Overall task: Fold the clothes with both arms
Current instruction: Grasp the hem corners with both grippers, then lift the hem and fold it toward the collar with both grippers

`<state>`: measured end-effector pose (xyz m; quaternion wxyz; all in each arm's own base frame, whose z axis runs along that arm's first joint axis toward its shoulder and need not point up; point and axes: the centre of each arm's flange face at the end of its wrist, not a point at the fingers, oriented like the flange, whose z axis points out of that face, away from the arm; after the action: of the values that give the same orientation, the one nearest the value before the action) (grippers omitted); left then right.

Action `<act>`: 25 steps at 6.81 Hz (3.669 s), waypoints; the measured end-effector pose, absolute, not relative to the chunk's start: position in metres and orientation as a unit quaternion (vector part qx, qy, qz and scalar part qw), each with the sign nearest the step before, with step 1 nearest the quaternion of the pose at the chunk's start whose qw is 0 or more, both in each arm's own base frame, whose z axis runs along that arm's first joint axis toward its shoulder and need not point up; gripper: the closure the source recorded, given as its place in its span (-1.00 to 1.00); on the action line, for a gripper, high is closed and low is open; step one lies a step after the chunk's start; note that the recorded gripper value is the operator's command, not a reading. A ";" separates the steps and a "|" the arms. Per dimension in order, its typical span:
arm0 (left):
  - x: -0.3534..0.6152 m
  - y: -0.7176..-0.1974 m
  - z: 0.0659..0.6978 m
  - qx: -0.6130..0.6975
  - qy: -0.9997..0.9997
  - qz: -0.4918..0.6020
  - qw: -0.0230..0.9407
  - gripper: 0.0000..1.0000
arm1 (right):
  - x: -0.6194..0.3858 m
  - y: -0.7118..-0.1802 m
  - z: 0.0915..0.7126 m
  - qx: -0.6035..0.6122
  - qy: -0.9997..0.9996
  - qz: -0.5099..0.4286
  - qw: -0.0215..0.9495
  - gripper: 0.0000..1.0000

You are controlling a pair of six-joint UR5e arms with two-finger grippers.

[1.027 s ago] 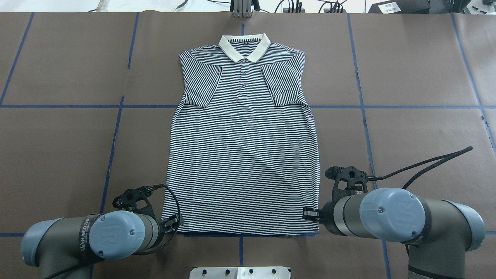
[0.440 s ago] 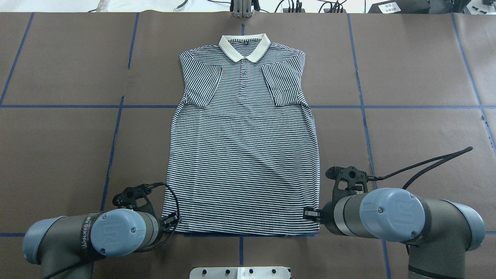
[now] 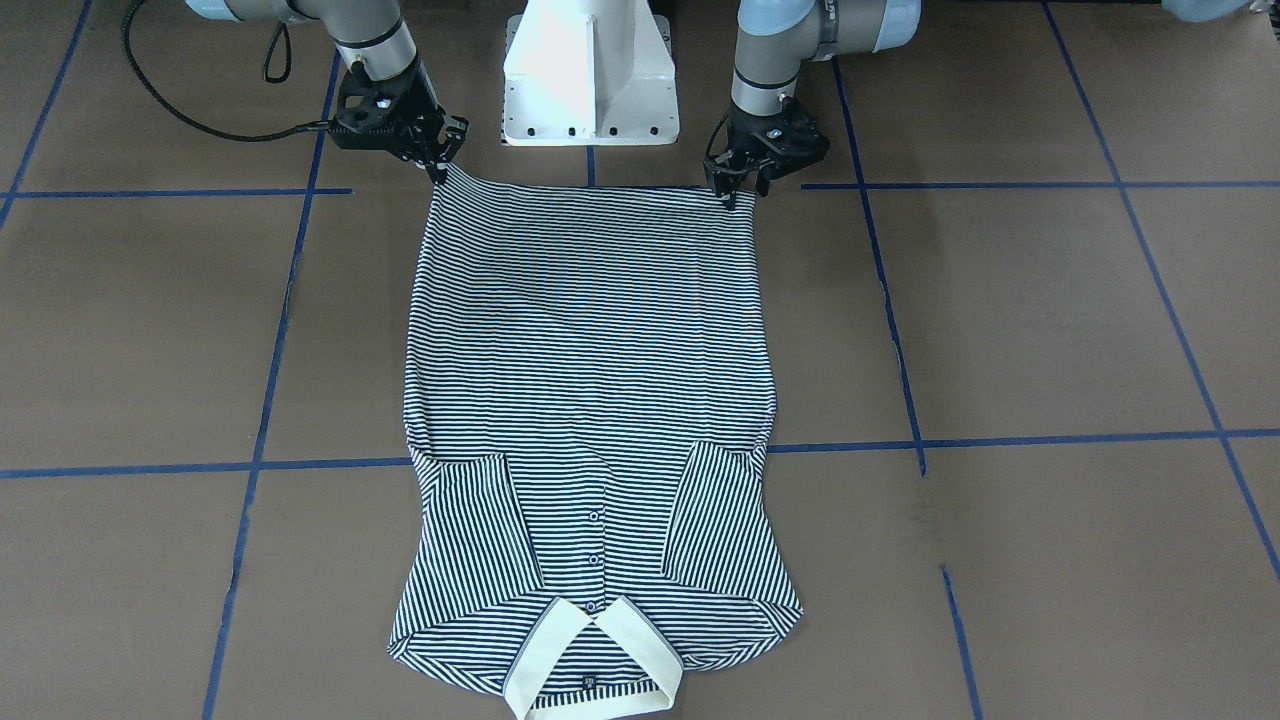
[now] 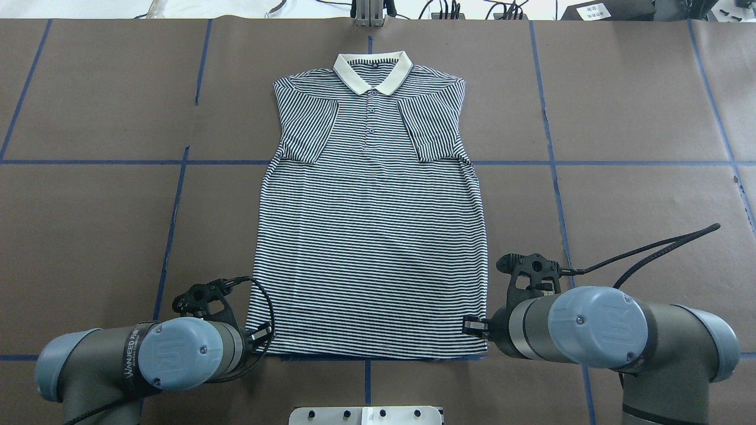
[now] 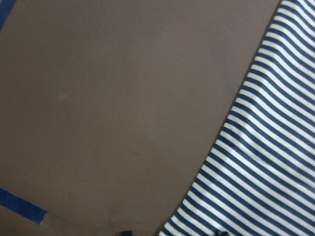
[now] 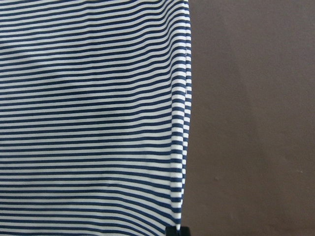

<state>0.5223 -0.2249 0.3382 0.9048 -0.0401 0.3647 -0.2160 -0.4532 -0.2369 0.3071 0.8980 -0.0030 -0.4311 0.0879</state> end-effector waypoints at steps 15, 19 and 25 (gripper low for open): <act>0.401 -0.192 0.200 -0.042 0.463 -0.166 0.870 1.00 | -0.356 -0.252 0.256 -0.025 -0.502 -0.016 0.864 1.00; 0.418 -0.337 0.218 0.075 0.426 -0.181 0.883 1.00 | -0.366 -0.421 0.280 0.124 -0.446 -0.053 0.885 1.00; 0.444 -0.527 0.282 0.137 0.423 -0.239 0.863 1.00 | -0.403 -0.589 0.301 0.148 -0.419 -0.001 0.896 1.00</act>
<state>0.4439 -0.5273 0.2822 0.8630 0.1372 0.4235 -0.2390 -0.4025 -0.5887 0.3015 0.8957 0.1478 -0.4194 -0.0015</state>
